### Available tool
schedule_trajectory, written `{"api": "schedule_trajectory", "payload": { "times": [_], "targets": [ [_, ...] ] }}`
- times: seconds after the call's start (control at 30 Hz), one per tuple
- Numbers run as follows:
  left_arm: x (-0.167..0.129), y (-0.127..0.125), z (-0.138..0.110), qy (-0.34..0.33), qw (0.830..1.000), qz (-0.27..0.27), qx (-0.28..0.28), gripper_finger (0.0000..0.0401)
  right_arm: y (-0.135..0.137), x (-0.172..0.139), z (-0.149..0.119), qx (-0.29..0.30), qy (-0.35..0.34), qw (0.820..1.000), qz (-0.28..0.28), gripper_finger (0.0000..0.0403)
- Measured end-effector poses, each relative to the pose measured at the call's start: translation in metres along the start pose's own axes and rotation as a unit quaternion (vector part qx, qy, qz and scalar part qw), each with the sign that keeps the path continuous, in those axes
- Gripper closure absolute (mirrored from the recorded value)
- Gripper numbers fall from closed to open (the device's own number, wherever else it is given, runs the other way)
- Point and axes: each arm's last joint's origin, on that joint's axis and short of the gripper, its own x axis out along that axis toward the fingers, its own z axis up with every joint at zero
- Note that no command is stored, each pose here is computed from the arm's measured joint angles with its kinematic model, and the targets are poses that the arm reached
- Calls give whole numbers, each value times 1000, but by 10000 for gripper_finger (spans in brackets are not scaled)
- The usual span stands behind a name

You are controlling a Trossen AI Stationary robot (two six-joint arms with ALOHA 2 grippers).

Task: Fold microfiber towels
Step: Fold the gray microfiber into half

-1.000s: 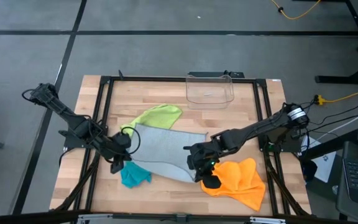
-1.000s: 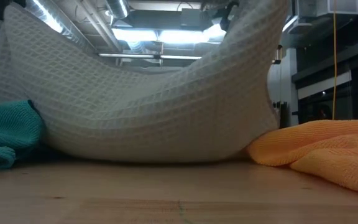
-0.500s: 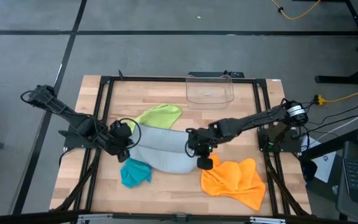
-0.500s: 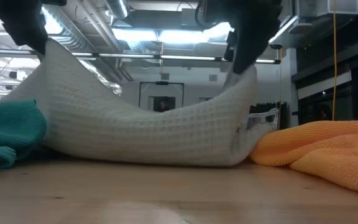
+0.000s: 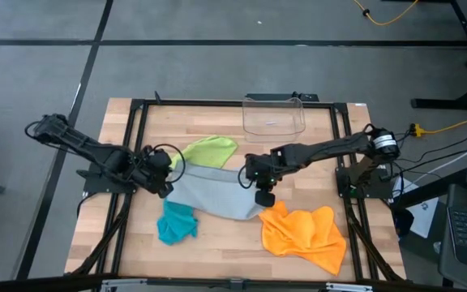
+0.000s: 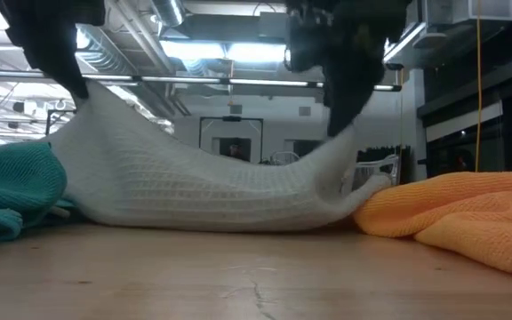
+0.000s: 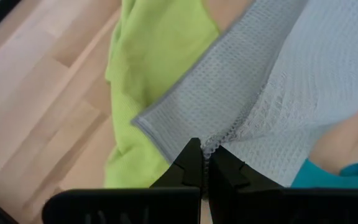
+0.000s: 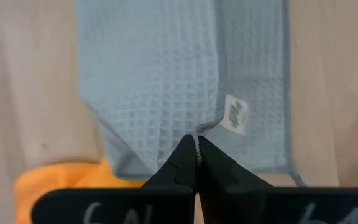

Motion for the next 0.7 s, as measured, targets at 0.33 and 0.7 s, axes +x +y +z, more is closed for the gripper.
{"api": "schedule_trajectory", "payload": {
  "times": [0.33,0.7],
  "targets": [
    [15,0,9,12,999,36,17,401,-24,14,-12,32,10,996,-78,400],
    [41,-7,13,50,995,80,14,401,-37,30,-22,32,10,996,-82,400]
  ]
}}
